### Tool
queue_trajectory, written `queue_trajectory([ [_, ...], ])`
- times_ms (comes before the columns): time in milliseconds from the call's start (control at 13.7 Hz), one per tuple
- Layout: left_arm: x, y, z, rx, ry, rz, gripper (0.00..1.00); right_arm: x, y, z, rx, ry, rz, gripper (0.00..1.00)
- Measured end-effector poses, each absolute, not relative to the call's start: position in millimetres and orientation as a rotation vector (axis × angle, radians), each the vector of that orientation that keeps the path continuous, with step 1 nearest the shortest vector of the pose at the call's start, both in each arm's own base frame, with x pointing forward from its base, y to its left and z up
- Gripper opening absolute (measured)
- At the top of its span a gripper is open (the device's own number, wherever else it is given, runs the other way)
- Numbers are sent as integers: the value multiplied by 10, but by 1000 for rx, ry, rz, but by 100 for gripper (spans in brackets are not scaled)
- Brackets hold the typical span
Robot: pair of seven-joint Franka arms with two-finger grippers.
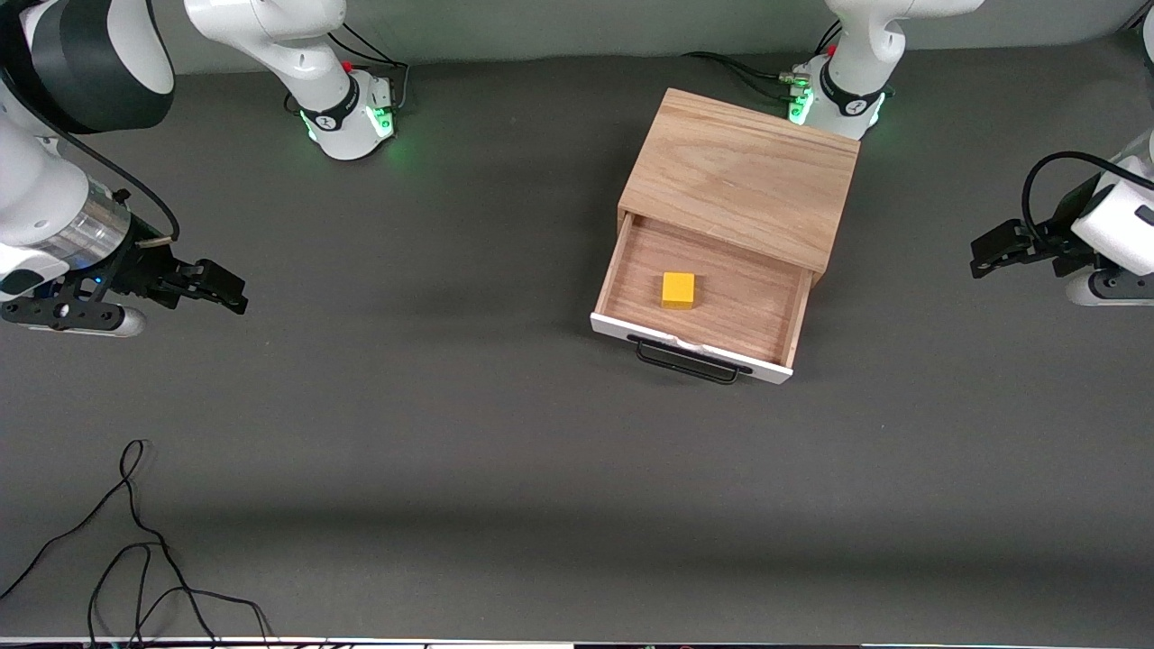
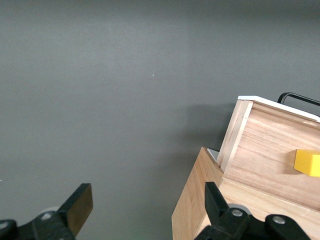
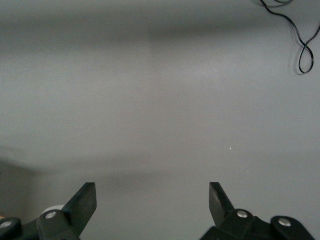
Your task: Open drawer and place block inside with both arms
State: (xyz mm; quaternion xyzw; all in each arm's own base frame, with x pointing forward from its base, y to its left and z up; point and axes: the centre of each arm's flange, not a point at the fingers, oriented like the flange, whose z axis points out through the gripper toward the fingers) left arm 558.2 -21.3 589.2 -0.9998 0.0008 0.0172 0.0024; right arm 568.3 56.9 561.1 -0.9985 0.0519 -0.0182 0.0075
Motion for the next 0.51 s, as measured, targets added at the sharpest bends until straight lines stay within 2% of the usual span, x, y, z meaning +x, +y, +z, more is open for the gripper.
queue_trajectory([
  [293, 5579, -214, 5872, -3136, 3, 61, 100, 5690, 560, 5615, -3126, 63, -65, 100],
  [512, 5577, -214, 5858, -3136, 3, 66, 100, 5646, 554, 5584, -3132, -8, -1, 100],
])
